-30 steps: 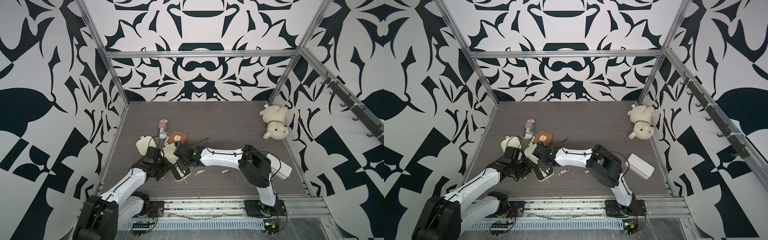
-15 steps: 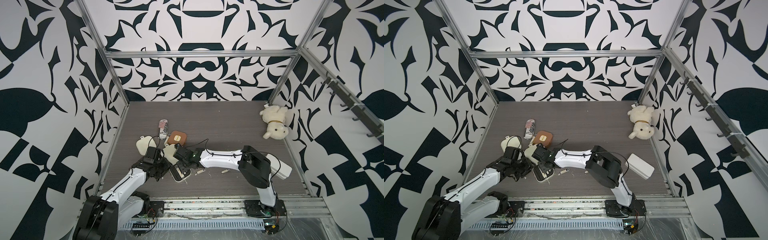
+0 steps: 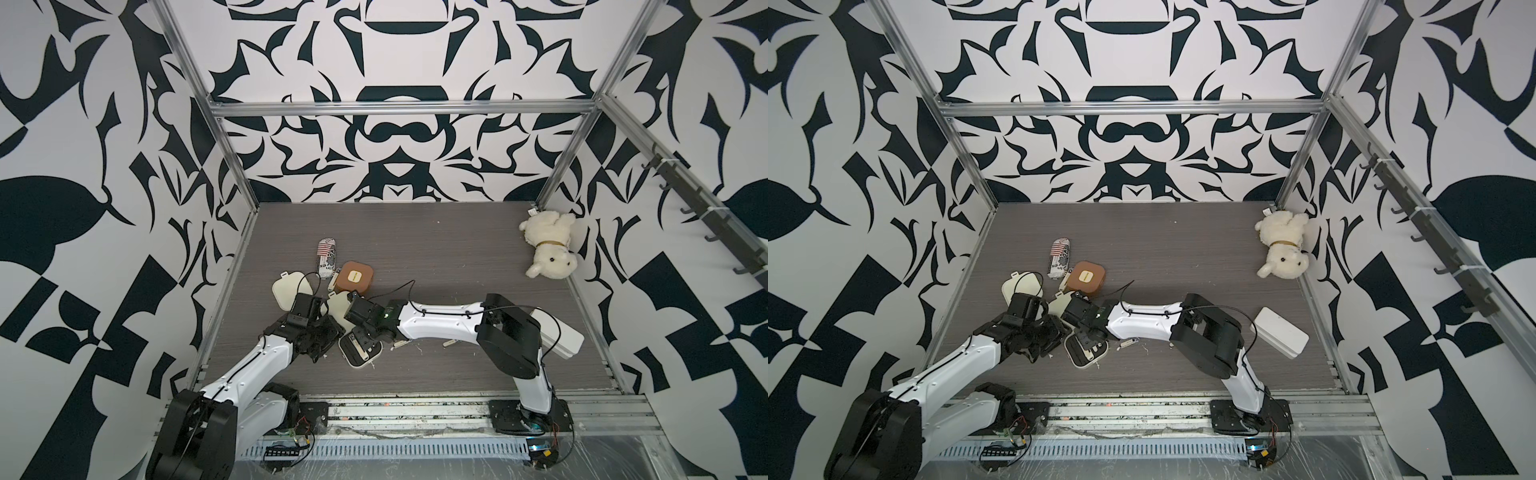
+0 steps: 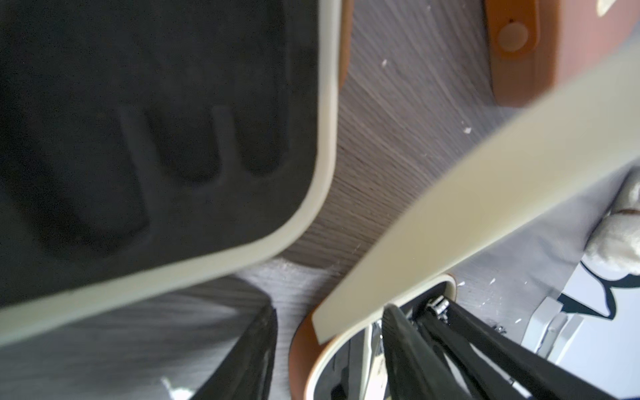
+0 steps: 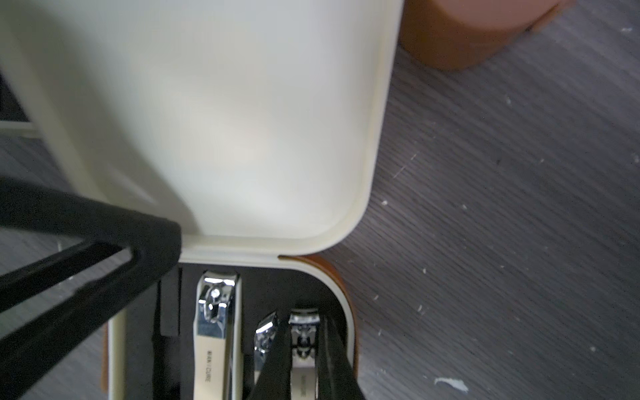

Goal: Organize nail clipper sets
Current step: Place the nail clipper in the storage box.

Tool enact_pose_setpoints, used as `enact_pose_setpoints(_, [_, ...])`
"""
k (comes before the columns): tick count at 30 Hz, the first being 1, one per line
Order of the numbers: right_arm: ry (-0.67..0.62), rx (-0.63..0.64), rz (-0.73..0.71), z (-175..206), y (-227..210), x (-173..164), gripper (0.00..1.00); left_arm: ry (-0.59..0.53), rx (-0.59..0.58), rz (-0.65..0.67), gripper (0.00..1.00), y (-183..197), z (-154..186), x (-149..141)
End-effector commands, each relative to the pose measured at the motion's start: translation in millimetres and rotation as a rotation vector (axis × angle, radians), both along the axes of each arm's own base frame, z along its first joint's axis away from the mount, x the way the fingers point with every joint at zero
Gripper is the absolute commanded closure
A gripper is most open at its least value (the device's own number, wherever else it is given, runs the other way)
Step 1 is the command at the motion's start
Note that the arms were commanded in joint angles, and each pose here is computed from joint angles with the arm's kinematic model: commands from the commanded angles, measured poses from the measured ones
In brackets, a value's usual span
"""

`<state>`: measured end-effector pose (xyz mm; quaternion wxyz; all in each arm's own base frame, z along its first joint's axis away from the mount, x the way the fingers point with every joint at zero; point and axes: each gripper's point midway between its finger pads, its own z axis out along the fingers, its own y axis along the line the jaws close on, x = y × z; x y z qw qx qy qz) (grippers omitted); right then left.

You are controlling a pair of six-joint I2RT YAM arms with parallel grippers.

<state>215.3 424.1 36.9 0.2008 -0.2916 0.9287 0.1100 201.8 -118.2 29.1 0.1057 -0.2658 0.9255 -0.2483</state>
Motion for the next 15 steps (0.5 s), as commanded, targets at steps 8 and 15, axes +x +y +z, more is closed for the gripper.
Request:
enact_pose_setpoints(8, [-0.024,0.01,0.007,21.9,-6.6,-2.7,0.91,-0.084,0.048,-0.051,0.44,0.5,52.3,17.4])
enact_pose_setpoints(15, [-0.022,0.002,0.006,17.4,-11.7,-4.4,0.91,-0.111,0.016,-0.099,0.5,-16.8,66.3,46.3])
